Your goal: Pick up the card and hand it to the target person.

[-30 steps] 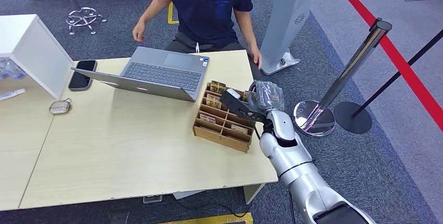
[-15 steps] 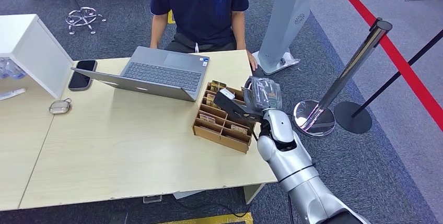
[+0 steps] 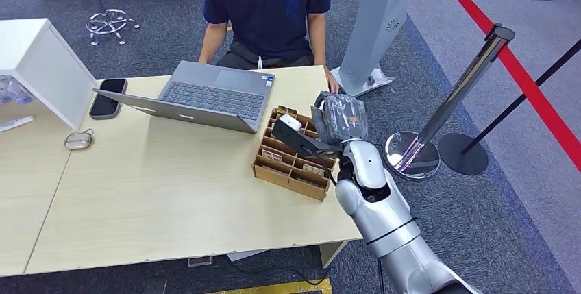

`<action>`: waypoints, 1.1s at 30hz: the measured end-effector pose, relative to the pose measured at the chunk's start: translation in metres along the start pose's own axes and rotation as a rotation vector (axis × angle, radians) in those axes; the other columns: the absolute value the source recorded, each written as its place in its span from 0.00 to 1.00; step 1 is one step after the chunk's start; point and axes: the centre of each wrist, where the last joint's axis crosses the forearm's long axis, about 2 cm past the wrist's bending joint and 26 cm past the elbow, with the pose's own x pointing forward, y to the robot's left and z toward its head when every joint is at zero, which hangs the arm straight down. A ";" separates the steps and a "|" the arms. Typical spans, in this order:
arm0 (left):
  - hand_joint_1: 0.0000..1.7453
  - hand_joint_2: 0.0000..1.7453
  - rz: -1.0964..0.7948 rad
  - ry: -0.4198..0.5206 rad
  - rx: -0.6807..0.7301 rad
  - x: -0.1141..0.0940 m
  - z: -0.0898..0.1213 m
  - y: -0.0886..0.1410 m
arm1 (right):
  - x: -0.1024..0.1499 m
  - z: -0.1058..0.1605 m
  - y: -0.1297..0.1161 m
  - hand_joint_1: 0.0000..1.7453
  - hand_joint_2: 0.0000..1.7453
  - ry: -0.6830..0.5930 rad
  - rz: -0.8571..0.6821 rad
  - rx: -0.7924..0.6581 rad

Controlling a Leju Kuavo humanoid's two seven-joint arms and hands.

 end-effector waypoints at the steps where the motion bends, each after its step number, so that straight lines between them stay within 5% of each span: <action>1: 0.00 0.00 0.000 0.000 0.000 0.000 0.000 0.000 | 0.002 -0.002 -0.007 0.83 1.00 -0.008 0.002 -0.023; 5: 0.00 0.00 -0.002 0.002 -0.001 0.001 0.000 0.000 | 0.011 -0.012 -0.043 0.80 1.00 -0.040 -0.004 -0.151; 16: 0.00 0.00 -0.035 -0.001 -0.014 0.010 -0.002 -0.002 | 0.013 -0.045 -0.087 0.82 1.00 -0.084 -0.038 -0.259; 33: 0.00 0.00 -0.094 -0.033 -0.046 0.027 -0.003 -0.011 | -0.024 -0.080 -0.049 0.84 1.00 -0.007 0.024 -0.078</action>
